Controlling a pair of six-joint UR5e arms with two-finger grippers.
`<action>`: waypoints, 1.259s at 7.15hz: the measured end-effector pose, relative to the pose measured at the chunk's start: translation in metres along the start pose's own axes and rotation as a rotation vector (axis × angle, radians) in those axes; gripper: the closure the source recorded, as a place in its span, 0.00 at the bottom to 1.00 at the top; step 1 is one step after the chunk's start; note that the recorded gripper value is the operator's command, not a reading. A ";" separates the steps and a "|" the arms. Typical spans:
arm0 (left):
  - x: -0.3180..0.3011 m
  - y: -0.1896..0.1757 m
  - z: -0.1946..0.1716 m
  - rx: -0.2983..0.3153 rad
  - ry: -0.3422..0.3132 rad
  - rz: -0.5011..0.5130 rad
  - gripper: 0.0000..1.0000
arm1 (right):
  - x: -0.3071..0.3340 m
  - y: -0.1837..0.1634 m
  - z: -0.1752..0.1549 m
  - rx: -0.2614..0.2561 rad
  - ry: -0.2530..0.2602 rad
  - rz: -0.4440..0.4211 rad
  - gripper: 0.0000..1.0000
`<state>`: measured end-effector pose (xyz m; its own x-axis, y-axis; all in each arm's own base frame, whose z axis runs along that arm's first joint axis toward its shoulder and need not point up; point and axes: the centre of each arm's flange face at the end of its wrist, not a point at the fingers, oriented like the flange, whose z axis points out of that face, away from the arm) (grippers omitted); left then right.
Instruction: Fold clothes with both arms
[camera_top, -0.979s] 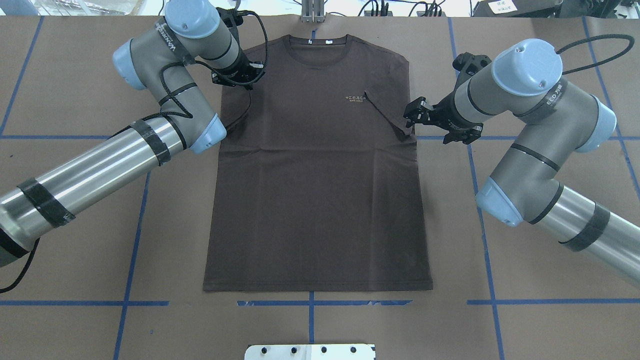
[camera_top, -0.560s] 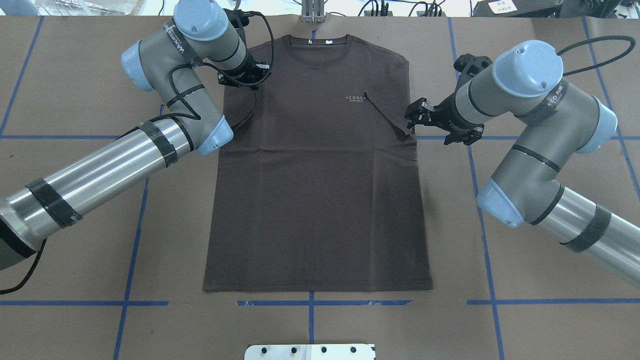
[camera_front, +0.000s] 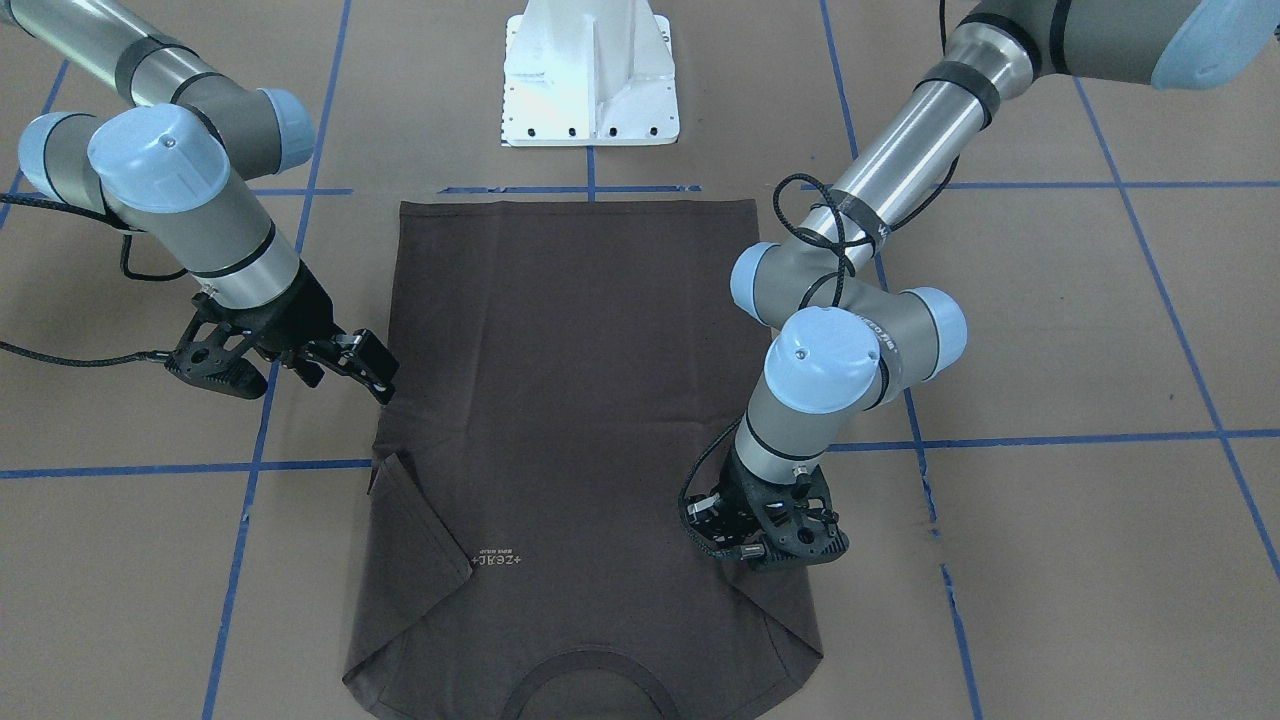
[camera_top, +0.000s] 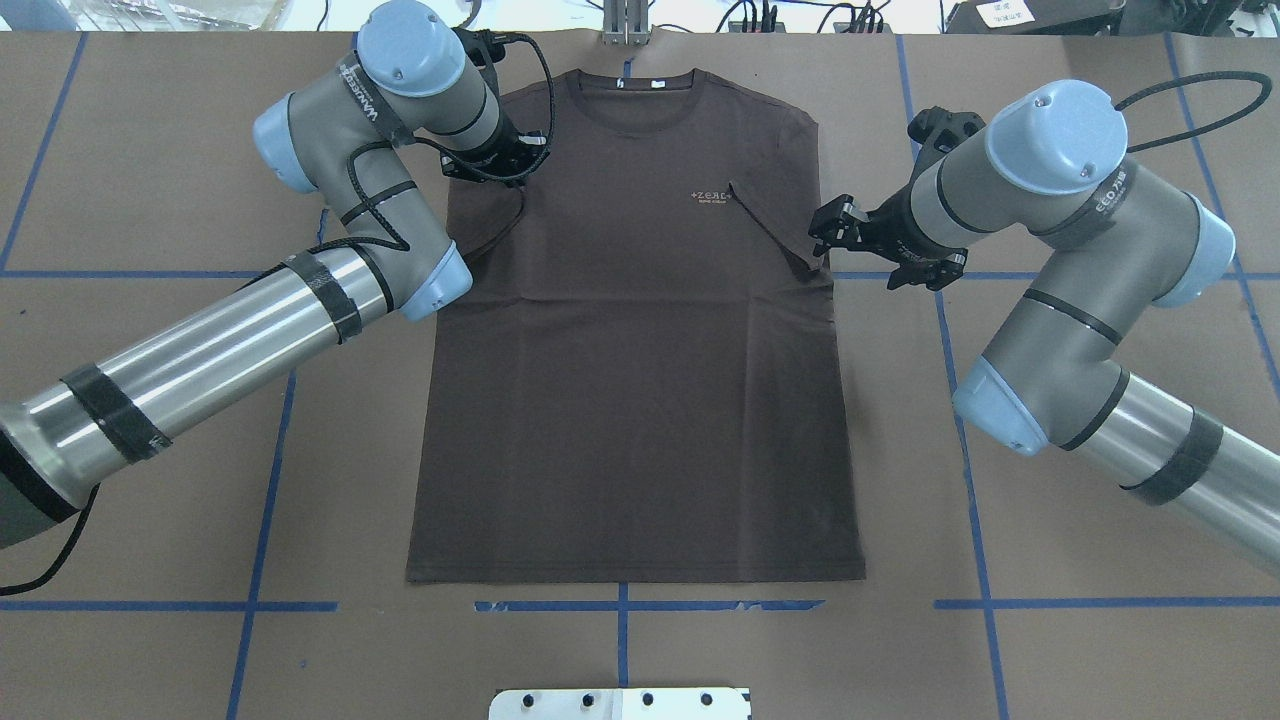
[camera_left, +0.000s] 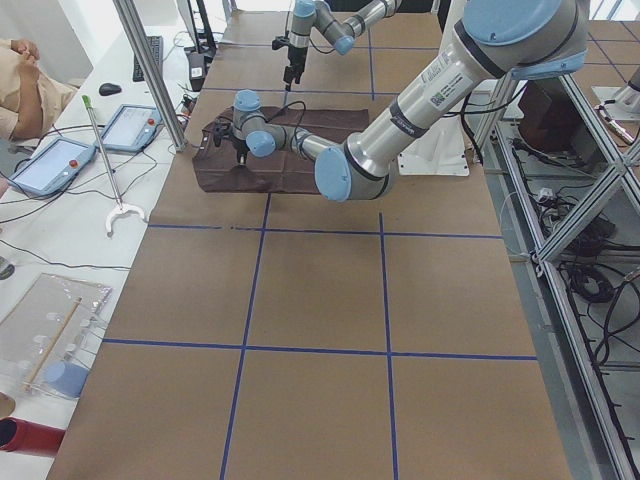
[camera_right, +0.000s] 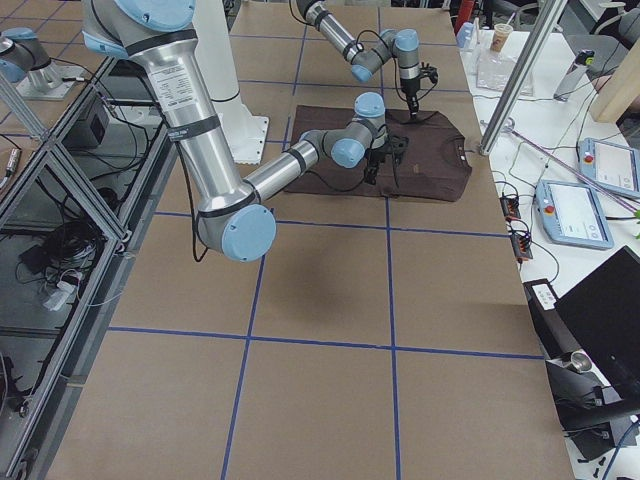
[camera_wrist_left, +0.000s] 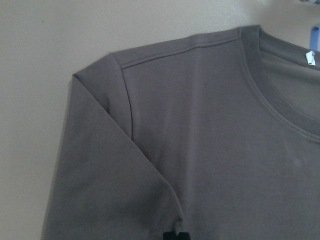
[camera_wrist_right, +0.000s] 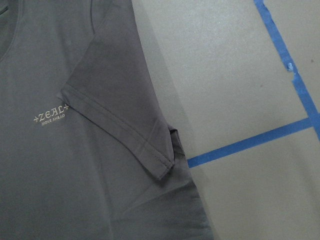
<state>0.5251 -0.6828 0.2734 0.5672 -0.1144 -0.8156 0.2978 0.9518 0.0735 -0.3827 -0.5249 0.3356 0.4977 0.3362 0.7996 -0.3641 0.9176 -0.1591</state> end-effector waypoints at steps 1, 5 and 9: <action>0.003 0.002 -0.006 0.003 0.013 0.003 0.27 | -0.002 0.002 -0.002 0.000 -0.005 -0.001 0.00; -0.036 0.084 -0.084 -0.037 0.174 -0.011 0.27 | -0.018 0.121 -0.014 -0.008 0.029 -0.008 0.01; -0.063 0.146 -0.126 -0.112 0.250 -0.043 0.27 | 0.020 0.282 -0.021 -0.026 0.111 0.105 0.14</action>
<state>0.4364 -0.5005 0.2636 0.3446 -0.0951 -0.9339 0.2230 0.9747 -0.0170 -0.4589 -0.2548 0.2949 0.5420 0.4507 0.7092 -0.3993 0.8808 -0.2546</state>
